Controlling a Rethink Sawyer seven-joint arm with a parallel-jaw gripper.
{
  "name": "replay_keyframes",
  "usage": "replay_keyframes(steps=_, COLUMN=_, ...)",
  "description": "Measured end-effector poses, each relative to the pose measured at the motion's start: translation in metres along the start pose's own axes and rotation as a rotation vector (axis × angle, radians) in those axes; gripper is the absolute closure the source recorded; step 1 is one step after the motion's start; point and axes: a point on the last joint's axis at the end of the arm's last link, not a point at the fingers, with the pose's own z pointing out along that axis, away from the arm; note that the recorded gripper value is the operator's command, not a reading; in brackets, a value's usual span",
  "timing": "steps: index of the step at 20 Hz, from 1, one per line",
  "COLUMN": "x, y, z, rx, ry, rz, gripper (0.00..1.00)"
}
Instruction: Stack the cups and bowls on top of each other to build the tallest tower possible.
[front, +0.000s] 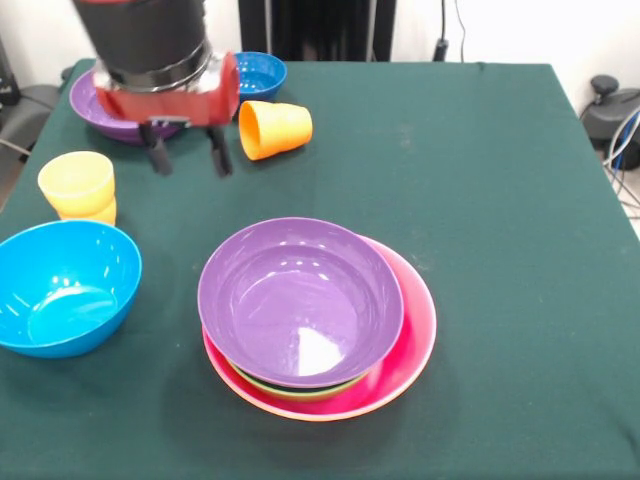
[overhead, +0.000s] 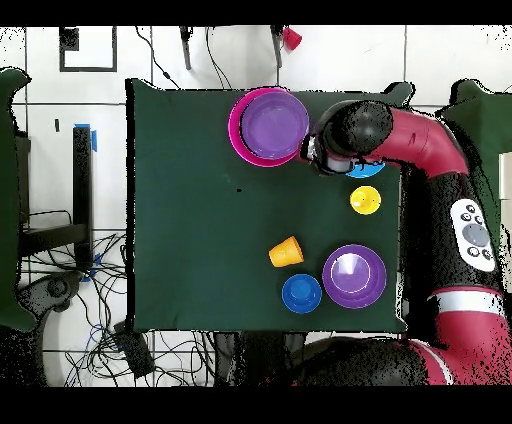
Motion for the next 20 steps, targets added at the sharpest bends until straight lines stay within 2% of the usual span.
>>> replay_keyframes(steps=1, x=-0.011, y=-0.006, z=0.002, rx=0.012, ry=-0.014, rz=0.003, gripper=0.00)
replay_keyframes(steps=4, x=-0.029, y=-0.015, z=0.007, rx=0.017, ry=-0.025, rz=0.007, gripper=0.00)
replay_keyframes(steps=8, x=-0.043, y=-0.023, z=0.014, rx=0.007, ry=-0.009, rz=0.003, gripper=0.00)
replay_keyframes(steps=11, x=-0.054, y=-0.027, z=0.023, rx=-0.017, ry=0.021, rz=-0.003, gripper=0.00)
replay_keyframes(steps=15, x=-0.058, y=-0.032, z=0.028, rx=-0.024, ry=0.043, rz=0.000, gripper=0.00)
replay_keyframes(steps=20, x=-0.059, y=-0.034, z=0.025, rx=-0.022, ry=0.060, rz=0.005, gripper=0.00)
